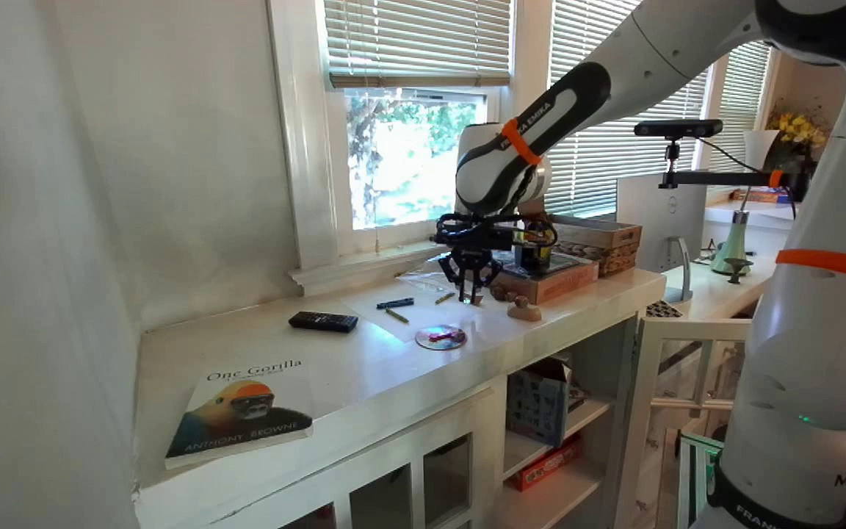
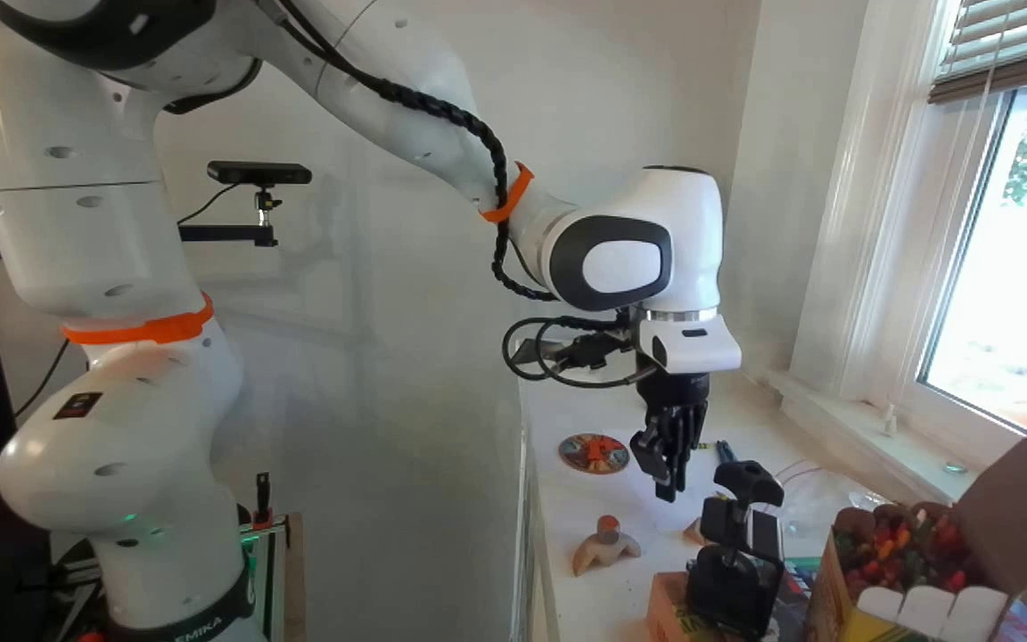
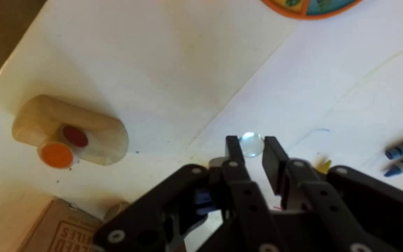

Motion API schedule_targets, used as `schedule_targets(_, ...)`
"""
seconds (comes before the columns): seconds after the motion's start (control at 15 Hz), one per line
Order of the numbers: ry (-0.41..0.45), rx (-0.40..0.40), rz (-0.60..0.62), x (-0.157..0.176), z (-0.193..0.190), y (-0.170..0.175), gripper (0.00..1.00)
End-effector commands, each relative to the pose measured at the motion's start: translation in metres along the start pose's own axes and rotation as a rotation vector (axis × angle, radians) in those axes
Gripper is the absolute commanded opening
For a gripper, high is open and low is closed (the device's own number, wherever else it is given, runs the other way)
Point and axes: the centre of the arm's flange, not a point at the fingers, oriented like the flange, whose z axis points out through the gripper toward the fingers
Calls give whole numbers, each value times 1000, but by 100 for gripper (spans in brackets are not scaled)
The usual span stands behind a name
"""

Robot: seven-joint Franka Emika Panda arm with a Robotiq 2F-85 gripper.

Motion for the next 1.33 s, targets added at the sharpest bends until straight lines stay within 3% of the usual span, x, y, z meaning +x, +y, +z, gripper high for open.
schedule_targets(0.0, 98, 48, -32, -8, -33, -8, 5)
schedule_targets(0.2, 237, 69, -93, -19, -33, -24, 5)
schedule_targets(0.6, 395, 142, -94, -24, -9, -43, 5)
schedule_targets(0.73, 384, 147, -53, -21, -1, -45, 5)
schedule_targets(0.8, 371, 141, -93, -20, -18, -41, 22)
schedule_targets(1.0, 364, 135, -71, -19, -8, -42, 22)
schedule_targets(1.07, 364, 135, -69, -19, -8, -42, 5)
schedule_targets(1.27, 385, 160, -66, -19, 2, -56, 5)
